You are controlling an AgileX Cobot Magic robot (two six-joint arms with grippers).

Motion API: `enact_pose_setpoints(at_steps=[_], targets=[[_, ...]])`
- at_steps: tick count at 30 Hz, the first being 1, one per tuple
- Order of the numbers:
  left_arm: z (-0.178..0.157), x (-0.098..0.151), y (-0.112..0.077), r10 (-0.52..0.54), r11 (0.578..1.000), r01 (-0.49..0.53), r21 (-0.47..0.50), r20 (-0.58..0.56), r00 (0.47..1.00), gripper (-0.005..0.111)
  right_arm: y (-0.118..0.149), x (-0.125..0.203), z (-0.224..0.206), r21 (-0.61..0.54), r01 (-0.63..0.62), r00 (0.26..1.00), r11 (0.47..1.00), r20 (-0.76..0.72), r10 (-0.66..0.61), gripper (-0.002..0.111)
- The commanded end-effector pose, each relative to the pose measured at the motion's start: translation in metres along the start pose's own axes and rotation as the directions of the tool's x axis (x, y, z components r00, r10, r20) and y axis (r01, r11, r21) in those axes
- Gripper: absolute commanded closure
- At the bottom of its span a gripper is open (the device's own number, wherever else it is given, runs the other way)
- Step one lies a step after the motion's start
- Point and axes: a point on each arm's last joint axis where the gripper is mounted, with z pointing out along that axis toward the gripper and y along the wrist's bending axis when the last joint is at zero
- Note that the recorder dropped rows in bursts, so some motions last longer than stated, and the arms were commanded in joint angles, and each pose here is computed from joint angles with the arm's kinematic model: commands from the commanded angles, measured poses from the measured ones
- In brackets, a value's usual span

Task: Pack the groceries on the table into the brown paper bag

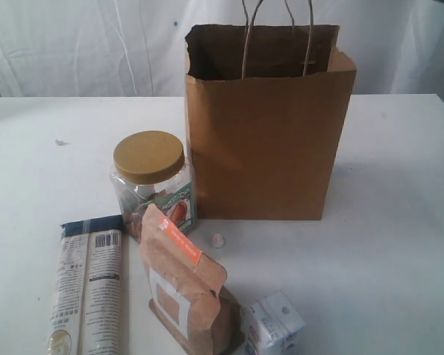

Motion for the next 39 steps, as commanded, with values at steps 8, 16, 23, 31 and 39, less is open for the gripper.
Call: enact_pose_setpoints(at_steps=[8,16,23,31,39], targets=[[0.000,0.001,-0.001,-0.003,1.000,0.003,0.006,0.004,1.000,0.107,-0.046,-0.016,-0.058,0.735,0.044,0.987,0.676,-0.138,0.086,0.045],[0.000,0.001,-0.001,-0.003,1.000,0.003,0.006,0.004,1.000,0.107,-0.086,0.032,-0.091,0.777,0.511,0.790,0.369,-0.593,0.155,0.099],[0.000,0.001,-0.001,-0.003,1.000,0.003,0.006,0.004,1.000,0.107,-0.110,0.138,-0.123,0.701,0.584,0.519,0.409,-0.710,0.475,0.108],[0.000,0.001,-0.001,-0.003,1.000,0.003,0.006,0.004,1.000,0.107,-0.079,0.193,-0.140,0.826,0.221,0.577,0.519,-0.540,0.613,0.108],[0.000,0.001,-0.001,-0.003,1.000,0.003,0.006,0.004,1.000,0.107,-0.016,0.155,-0.162,0.725,-0.104,0.857,0.681,-0.282,0.431,0.108]])
